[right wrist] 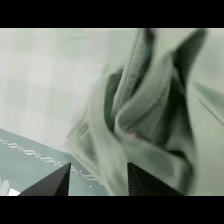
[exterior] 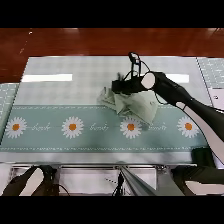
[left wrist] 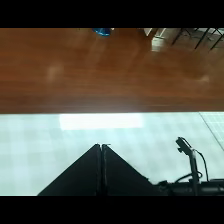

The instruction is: Fold the shirts.

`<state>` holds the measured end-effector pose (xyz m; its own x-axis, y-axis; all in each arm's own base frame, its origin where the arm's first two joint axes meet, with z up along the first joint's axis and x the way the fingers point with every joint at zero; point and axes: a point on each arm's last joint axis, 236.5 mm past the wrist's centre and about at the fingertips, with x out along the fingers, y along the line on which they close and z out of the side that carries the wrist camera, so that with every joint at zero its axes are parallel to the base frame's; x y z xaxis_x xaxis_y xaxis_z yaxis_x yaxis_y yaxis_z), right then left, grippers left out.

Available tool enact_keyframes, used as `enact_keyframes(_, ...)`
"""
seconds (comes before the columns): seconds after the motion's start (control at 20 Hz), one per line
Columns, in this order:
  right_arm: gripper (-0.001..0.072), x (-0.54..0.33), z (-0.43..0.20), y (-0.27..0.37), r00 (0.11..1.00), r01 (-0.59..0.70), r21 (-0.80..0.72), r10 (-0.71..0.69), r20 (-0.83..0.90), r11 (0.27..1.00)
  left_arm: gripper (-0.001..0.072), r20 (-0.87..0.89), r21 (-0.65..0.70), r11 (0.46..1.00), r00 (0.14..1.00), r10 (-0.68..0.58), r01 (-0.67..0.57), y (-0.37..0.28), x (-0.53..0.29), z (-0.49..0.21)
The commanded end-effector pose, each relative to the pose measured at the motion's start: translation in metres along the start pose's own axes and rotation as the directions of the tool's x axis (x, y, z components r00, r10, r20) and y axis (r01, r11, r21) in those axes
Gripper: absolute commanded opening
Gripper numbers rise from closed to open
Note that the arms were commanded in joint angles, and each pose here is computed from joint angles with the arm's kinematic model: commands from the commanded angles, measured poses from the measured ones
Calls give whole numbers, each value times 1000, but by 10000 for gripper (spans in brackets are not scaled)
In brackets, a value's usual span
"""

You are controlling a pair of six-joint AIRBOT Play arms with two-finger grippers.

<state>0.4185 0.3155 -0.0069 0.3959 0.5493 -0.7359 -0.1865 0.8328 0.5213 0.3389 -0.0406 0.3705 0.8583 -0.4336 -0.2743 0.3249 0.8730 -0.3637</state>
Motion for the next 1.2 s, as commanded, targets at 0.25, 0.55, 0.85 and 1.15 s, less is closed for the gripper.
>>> enact_keyframes(0.25,447,-98,11,-99,948,292,-196,-310,-70,936,20,-119,-60,994,990,82,-89,45,17,-46)
enact_keyframes(0.55,477,-260,-57,-262,771,604,69,-560,-303,794,20,-120,-68,993,989,84,-92,47,19,-48)
enact_keyframes(0.85,588,-167,-104,-212,996,71,591,-28,-82,803,20,-120,-68,993,989,83,-92,47,19,-48)
enact_keyframes(1.15,588,-95,-114,-189,999,34,611,-45,1,791,21,-120,-68,993,989,84,-92,47,19,-48)
